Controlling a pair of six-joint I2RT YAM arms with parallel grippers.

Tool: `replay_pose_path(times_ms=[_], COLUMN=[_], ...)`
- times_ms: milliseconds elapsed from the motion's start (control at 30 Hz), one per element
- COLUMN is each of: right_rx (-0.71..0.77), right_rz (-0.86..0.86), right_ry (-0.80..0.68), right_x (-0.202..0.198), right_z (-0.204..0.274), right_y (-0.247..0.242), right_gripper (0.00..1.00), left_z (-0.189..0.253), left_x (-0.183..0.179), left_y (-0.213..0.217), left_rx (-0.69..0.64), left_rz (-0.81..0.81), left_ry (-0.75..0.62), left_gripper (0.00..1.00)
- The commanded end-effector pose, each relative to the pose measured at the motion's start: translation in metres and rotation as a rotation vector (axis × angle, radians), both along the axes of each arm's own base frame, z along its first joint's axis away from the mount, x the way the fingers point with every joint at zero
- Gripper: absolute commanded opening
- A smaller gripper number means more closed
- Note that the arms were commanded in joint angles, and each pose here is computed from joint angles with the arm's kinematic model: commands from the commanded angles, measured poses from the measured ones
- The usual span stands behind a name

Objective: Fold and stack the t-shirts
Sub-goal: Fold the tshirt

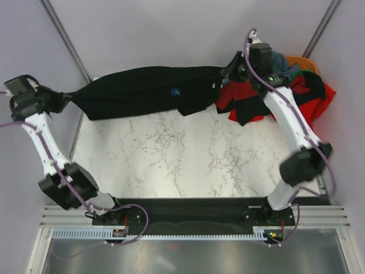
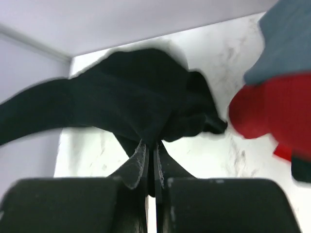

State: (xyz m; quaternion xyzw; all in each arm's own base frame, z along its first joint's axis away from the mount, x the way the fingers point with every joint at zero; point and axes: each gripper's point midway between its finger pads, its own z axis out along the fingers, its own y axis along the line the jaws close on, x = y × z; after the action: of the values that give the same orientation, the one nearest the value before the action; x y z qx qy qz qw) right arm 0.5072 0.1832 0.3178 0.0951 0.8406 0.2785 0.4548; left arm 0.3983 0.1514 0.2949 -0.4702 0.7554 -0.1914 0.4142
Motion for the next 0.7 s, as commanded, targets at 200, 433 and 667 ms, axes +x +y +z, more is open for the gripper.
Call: replay_pose_path(times_ms=[200,433,667], right_rx=[-0.071,-0.104,-0.008], right_rz=[0.125,0.109,-0.008], right_ry=[-0.071,0.278,0.524], right_x=[-0.146,-0.225,-0.295], right_z=[-0.062,-0.209,-0.261], right_y=[-0.008,-0.007,-0.009], right_gripper=[0.0,0.0,0.0], left_z=[-0.119,-0.227,-0.22], left_x=[-0.11,-0.166,-0.177], left_y=[-0.02,-0.017,0.001], left_rx=[-0.119,-0.291,-0.261], left_rz=[0.152,0.219,0.247], left_ry=[0.103,0.317,0.322], left_gripper=[0.02,0.02,0.02])
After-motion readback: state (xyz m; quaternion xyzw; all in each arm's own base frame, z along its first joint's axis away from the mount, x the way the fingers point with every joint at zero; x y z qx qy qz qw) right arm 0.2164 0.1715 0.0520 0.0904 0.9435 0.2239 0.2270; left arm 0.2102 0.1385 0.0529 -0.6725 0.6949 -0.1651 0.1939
